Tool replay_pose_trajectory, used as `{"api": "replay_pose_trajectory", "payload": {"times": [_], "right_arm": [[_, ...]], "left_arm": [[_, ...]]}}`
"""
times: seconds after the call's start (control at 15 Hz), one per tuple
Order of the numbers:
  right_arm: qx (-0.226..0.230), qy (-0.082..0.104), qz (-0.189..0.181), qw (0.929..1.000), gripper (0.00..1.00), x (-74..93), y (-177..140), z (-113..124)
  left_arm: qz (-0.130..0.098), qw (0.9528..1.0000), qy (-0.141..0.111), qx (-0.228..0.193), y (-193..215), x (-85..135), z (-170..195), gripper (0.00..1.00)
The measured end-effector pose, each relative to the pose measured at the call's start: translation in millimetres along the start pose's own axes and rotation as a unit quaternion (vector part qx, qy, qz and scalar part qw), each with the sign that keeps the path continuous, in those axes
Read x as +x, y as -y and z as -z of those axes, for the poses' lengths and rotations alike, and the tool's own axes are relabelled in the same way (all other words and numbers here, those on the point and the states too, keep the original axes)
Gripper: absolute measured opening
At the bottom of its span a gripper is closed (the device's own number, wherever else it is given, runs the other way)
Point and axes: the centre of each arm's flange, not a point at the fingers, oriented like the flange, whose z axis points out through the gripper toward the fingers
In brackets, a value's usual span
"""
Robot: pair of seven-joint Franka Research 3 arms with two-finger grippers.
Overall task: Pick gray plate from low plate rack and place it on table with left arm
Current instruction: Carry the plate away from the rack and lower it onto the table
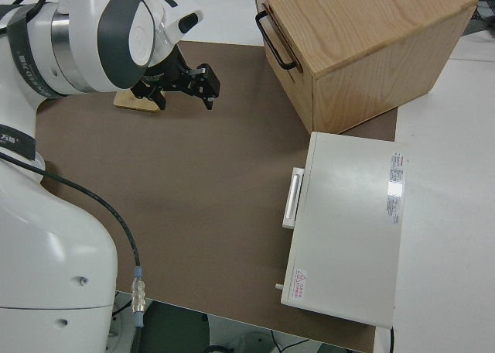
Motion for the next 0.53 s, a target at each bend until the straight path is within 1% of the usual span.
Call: {"api": "replay_pose_trajectory", "payload": {"times": [0.53], "right_arm": [[0.000,0.000,0.000,1.0000,0.99,0.0,0.0,0.0]], "left_arm": [[0.001,0.9999,0.013,0.002,1.2,-0.4,-10.7,0.01]]}}
